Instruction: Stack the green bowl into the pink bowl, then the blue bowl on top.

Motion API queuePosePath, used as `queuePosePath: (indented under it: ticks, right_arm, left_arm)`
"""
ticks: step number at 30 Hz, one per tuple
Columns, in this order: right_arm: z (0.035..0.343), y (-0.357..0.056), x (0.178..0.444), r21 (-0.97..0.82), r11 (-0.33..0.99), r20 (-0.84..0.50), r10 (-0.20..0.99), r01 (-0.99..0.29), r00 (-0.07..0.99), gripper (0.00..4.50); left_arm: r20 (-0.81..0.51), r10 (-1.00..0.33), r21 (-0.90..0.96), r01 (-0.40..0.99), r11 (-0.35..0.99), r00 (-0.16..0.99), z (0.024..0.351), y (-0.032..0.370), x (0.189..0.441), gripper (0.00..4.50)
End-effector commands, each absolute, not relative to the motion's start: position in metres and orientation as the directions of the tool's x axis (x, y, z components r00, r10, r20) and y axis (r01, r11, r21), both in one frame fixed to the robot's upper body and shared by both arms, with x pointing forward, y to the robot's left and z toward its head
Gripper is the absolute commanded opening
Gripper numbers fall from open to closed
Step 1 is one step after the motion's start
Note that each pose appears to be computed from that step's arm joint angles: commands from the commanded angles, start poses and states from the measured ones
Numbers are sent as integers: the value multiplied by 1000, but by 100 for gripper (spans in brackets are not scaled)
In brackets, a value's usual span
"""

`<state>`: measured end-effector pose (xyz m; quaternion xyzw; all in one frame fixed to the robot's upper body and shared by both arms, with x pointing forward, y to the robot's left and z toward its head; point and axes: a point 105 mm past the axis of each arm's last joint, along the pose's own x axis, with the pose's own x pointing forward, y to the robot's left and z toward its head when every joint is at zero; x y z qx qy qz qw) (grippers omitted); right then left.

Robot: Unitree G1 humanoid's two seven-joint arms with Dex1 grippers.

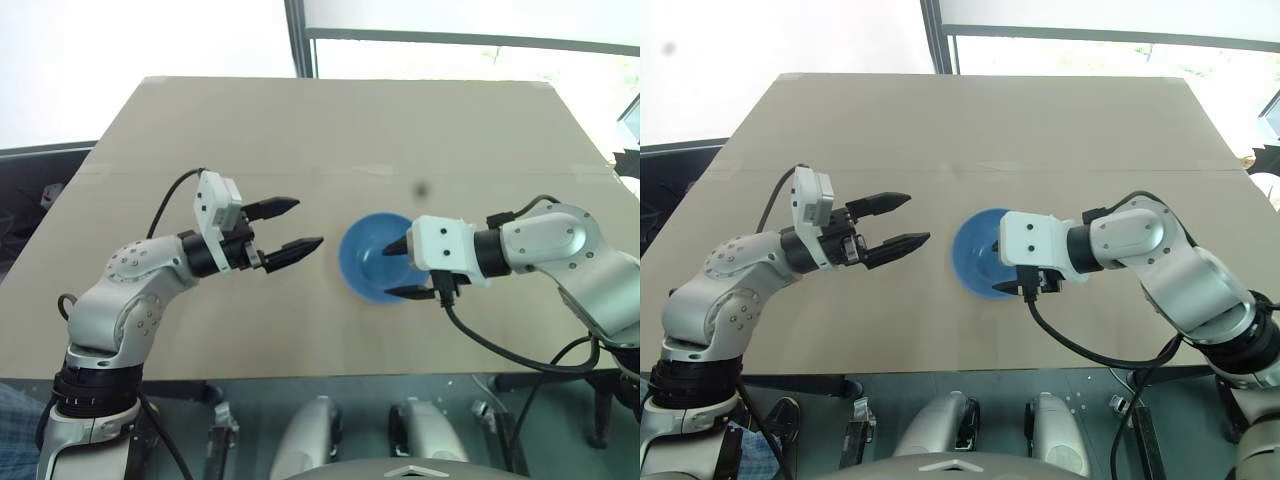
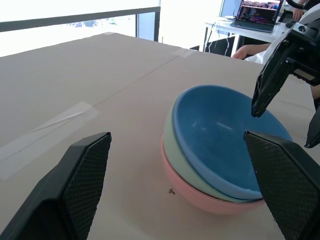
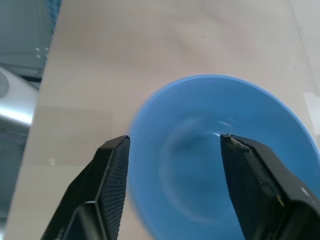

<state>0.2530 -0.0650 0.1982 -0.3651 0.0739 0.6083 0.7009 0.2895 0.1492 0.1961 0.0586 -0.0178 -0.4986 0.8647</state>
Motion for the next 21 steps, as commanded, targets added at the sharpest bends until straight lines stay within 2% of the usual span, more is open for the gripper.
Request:
queuePosePath:
  ticks: [1, 7, 13, 21]
  right_arm:
    - [223, -78, 247, -403, 63, -469, 842, -913, 265, 281]
    - [221, -133, 231, -198, 233, -306, 908, -952, 285, 281]
    - [192, -216, 227, -146, 472, -251, 833, -870, 494, 281]
    - [181, -258, 225, -221, 533, -234, 784, -817, 574, 281]
  left_arm:
    - [-5, -866, 159, 855, 493, 500, 204, 145, 284, 450]
    - [-51, -810, 133, 808, 574, 584, 191, 154, 282, 450]
    - [-81, -758, 152, 759, 632, 647, 178, 168, 272, 450]
    - [-105, -716, 197, 720, 665, 690, 162, 188, 278, 450]
